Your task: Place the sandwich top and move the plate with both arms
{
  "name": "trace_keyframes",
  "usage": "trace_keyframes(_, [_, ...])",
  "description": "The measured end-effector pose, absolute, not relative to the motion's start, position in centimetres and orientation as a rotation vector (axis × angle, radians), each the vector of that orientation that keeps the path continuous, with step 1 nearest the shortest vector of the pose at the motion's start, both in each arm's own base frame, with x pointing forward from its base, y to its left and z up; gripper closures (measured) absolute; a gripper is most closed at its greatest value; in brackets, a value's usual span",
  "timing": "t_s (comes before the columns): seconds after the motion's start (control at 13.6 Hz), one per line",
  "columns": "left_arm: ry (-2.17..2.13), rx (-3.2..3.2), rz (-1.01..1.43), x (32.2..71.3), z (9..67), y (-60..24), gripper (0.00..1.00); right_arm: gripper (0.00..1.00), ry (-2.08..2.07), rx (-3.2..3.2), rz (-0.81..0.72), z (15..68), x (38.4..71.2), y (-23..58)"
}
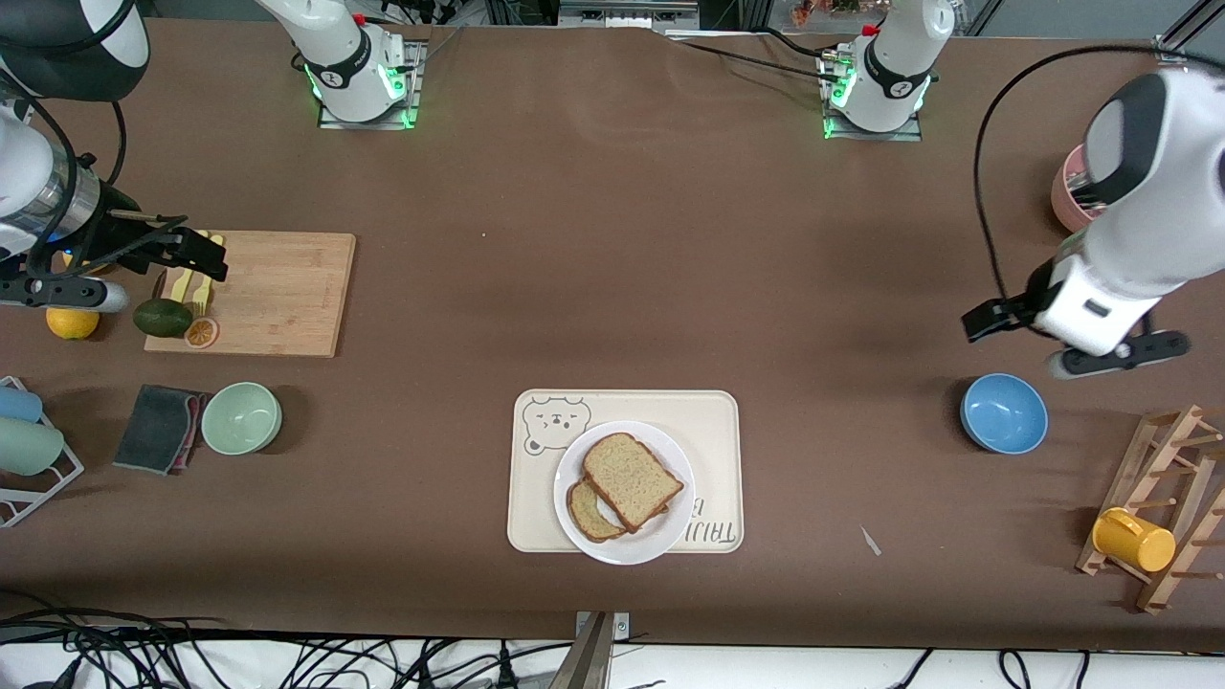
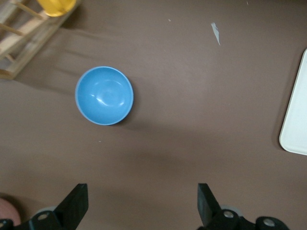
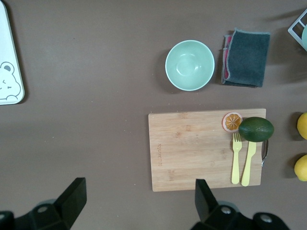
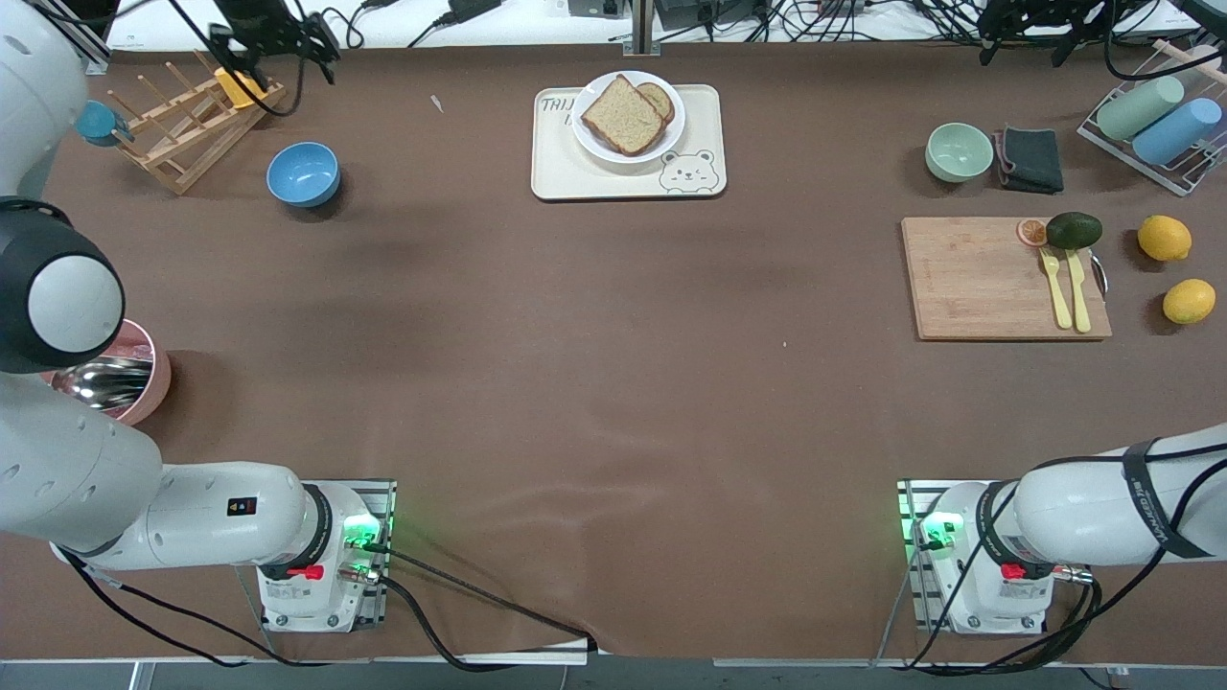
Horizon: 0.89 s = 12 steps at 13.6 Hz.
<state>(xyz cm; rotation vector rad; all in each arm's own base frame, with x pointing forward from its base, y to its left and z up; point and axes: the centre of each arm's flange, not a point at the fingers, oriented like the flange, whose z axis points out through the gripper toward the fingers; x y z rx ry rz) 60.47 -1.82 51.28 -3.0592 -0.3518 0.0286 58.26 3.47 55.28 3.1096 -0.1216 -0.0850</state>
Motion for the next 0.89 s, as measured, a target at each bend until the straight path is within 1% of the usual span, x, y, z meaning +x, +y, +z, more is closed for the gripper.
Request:
trace_keyframes(0.15, [-0.402,-3.052,-0.002,59.9,54.2,0.0,0.00,0.00,-0.122,3.110,-0.085,55.3,58.3,3.5])
trace_keyframes(0.3, [-0.432,-3.048,-0.024,59.5,56.0,1.2,0.00,0.00,-0.122,3.110,-0.085,55.3,58.3,3.5])
trace_keyframes(0.89, [-0.409,-3.038,-0.007,56.4,60.4,0.5,0.00,0.00,-0.121,3.110,-0.085,55.2,58.3,3.5])
